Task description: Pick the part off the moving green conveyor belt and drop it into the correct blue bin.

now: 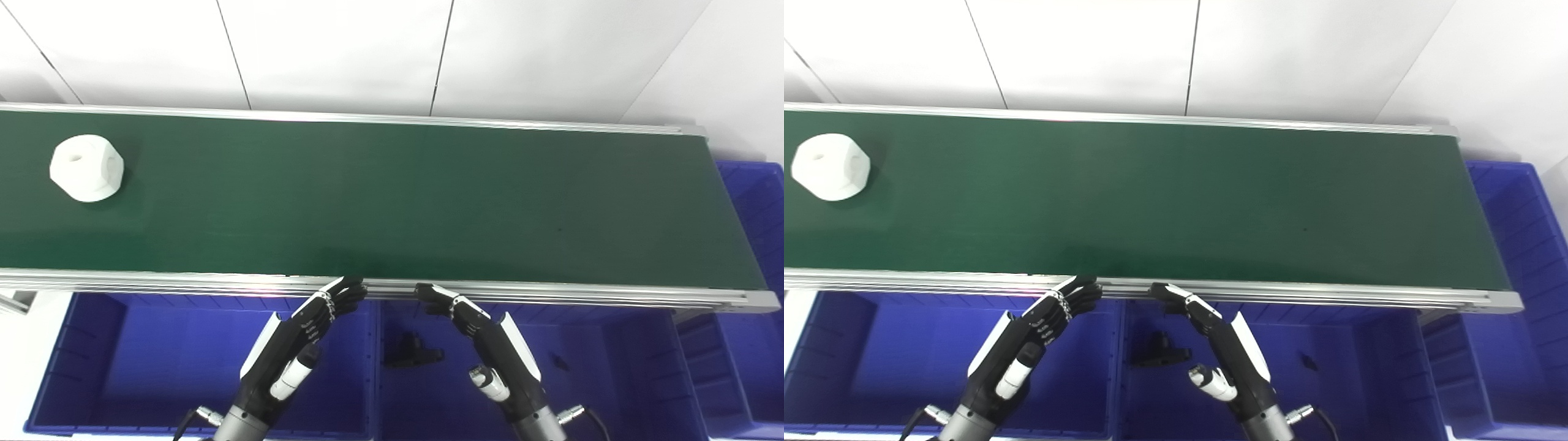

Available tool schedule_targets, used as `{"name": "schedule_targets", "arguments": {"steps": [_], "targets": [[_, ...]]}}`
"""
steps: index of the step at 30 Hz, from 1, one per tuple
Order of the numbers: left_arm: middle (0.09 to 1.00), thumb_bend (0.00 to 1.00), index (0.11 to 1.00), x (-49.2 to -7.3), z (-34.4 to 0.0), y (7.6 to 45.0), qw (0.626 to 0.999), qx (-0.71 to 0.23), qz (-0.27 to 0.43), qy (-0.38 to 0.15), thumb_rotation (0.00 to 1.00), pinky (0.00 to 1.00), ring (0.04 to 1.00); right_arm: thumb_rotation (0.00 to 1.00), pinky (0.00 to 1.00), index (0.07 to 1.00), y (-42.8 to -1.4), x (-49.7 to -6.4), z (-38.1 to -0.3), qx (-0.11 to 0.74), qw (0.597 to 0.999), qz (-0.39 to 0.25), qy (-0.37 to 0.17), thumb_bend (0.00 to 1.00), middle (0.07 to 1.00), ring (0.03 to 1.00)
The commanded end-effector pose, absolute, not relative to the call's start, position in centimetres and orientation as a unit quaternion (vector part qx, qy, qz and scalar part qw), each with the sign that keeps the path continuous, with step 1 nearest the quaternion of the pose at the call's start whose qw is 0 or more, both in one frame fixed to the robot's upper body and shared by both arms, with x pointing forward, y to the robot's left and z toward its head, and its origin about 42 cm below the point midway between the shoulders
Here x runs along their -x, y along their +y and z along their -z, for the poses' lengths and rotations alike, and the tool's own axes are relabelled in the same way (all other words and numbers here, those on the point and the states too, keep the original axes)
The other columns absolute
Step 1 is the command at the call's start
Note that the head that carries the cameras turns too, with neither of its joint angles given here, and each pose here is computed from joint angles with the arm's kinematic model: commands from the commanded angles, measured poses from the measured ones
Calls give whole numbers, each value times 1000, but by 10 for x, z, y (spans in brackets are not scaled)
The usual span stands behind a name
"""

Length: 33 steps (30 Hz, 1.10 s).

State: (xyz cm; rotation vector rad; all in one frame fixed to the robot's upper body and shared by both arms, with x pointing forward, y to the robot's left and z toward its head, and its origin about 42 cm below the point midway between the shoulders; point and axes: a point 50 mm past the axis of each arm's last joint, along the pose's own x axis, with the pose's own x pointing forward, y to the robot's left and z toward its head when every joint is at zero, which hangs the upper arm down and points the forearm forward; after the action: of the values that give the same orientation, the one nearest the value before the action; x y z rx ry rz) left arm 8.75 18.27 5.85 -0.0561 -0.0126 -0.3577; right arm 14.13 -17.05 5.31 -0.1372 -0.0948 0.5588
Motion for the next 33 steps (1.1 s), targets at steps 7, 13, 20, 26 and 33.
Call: {"name": "schedule_targets", "arguments": {"steps": [7, 13, 20, 26, 33], "targets": [[851, 686, 854, -84, -56, 173, 983, 39, 181, -19, 897, 837, 858, 1000, 789, 789, -177, -139, -54, 75, 957, -272, -65, 890, 851, 836], [840, 716, 841, -81, -46, 163, 984, 35, 173, -1, 874, 822, 850, 1000, 773, 787, -185, -137, -43, 66, 959, -271, -43, 881, 850, 831], [828, 715, 818, -83, -36, 158, 985, 33, 167, 14, 838, 788, 832, 1000, 761, 781, -187, -138, -33, 65, 961, -268, -24, 879, 842, 825], [819, 718, 802, -85, -31, 158, 985, 29, 171, 19, 807, 763, 816, 1000, 750, 773, -188, -139, -28, 68, 961, -268, -16, 888, 836, 816], [810, 705, 792, -87, -27, 157, 984, 21, 174, 24, 794, 743, 805, 1000, 734, 764, -191, -140, -22, 72, 962, -265, -7, 893, 831, 810]]}}
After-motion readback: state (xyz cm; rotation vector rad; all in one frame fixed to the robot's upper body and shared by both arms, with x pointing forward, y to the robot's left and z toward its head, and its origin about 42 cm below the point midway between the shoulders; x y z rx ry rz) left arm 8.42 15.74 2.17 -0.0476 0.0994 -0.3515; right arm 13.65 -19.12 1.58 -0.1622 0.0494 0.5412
